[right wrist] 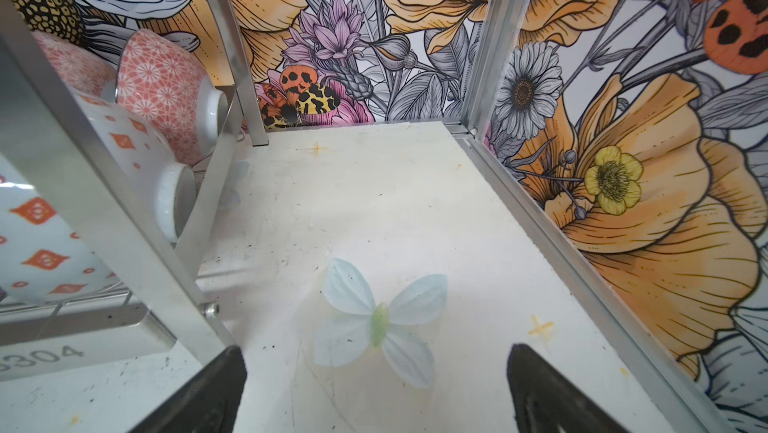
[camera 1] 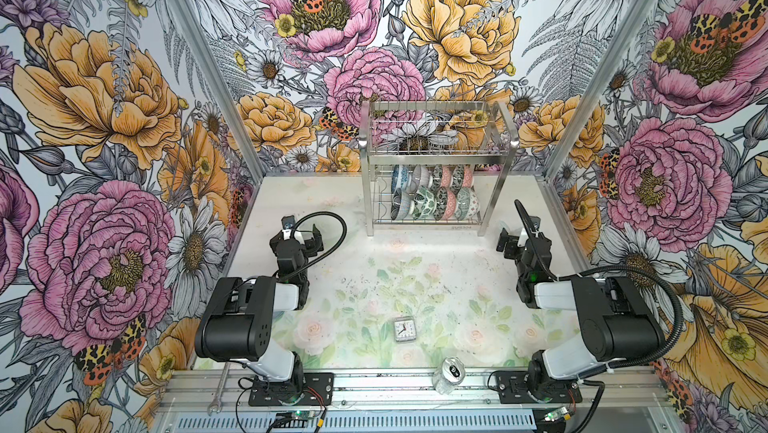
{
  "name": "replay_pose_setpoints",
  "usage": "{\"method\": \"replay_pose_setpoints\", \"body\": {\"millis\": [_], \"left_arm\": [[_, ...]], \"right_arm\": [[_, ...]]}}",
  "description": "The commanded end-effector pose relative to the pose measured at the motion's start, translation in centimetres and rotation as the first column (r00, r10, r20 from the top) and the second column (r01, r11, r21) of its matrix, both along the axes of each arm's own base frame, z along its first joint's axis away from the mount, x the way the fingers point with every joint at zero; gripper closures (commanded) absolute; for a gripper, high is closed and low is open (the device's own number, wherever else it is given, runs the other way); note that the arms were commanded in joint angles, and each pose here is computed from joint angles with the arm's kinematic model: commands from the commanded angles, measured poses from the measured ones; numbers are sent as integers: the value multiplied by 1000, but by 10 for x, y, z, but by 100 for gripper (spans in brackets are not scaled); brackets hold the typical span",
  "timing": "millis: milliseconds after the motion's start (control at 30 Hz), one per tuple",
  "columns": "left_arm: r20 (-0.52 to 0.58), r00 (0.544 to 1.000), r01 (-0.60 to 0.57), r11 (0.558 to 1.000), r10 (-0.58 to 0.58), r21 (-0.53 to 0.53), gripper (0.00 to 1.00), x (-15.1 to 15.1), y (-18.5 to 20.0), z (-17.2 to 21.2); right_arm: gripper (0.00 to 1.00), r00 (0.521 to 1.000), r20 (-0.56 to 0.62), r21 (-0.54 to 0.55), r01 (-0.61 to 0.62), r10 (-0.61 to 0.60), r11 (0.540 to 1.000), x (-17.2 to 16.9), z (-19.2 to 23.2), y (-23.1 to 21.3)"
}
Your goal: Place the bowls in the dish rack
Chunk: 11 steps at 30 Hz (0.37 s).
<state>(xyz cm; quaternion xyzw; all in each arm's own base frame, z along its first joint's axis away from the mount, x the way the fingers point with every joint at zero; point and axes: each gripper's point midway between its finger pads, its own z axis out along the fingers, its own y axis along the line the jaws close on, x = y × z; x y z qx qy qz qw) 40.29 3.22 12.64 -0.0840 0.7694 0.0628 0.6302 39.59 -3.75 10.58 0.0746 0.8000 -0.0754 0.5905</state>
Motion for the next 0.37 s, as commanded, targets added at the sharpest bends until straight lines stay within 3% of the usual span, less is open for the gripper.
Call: {"method": "replay_pose_setpoints", "body": {"millis": [0, 333], "left_arm": [[22, 999, 27, 1000, -27, -10, 1, 0, -6, 4], [23, 999, 28, 1000, -28, -10, 1, 1, -6, 4]], "right_arm": [[0, 999, 27, -7, -23, 23, 1000, 4, 7, 4], [0, 999, 26, -13, -32, 33, 999, 4, 7, 7]]}}
